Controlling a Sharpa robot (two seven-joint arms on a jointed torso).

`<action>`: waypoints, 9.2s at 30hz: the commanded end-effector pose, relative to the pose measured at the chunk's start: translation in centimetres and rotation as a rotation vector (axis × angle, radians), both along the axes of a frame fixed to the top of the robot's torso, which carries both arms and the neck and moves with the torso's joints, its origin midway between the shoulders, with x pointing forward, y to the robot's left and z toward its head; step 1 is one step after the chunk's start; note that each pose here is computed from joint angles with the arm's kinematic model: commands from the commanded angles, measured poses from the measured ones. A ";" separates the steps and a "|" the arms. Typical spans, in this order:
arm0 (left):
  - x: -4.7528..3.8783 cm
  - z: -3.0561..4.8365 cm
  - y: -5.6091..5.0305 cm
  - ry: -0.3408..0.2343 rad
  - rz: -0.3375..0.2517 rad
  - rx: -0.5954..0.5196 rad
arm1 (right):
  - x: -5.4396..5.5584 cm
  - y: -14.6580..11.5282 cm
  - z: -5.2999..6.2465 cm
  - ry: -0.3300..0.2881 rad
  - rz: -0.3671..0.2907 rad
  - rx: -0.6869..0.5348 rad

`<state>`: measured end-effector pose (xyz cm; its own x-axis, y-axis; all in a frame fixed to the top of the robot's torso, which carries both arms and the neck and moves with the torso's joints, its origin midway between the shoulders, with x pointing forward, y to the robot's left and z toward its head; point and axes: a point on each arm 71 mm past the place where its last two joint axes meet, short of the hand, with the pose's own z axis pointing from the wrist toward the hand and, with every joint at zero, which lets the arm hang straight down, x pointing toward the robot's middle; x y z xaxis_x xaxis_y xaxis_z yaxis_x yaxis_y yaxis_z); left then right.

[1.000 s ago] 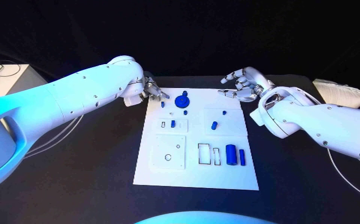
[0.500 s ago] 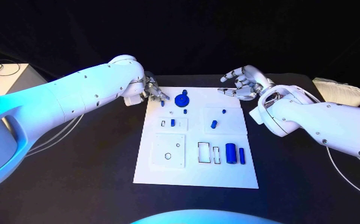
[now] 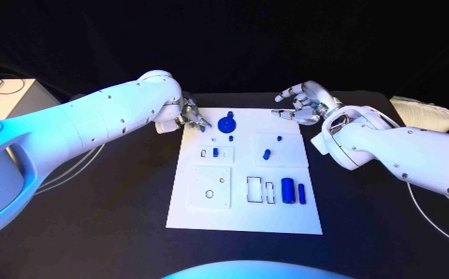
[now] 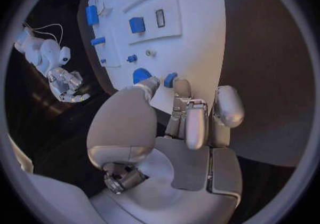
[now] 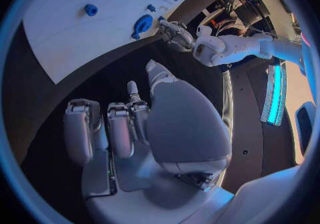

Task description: Assemble the parts on the task board

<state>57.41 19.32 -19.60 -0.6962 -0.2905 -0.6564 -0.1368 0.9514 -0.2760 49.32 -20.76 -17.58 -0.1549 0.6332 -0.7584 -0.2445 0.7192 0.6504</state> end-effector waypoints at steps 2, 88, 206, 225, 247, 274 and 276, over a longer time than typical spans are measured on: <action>-0.04 -0.05 -0.1 0.006 -0.013 -0.002 | -0.1 0.1 0.1 -0.008 0.012 -0.001; -8.33 -1.86 0.3 -0.120 -0.132 -0.064 | -0.2 -0.8 -0.5 0.011 -0.004 -0.005; -8.87 -2.94 -0.2 -0.073 -0.113 -0.050 | -0.2 -1.0 -0.9 0.021 -0.004 -0.008; -8.64 -2.95 0.5 -0.084 -0.101 -0.023 | -0.2 -1.0 -0.9 0.020 -0.004 -0.008; -8.76 -2.47 0.6 -0.107 -0.062 -0.094 | -0.2 -1.0 -0.9 0.022 -0.003 -0.008; -7.85 1.53 -2.2 -0.462 -0.239 -0.532 | -0.1 -1.1 -1.1 0.019 -0.005 0.004; -7.87 1.30 -3.0 -0.503 -0.305 -0.517 | -0.1 -1.1 -1.1 0.018 -0.005 0.007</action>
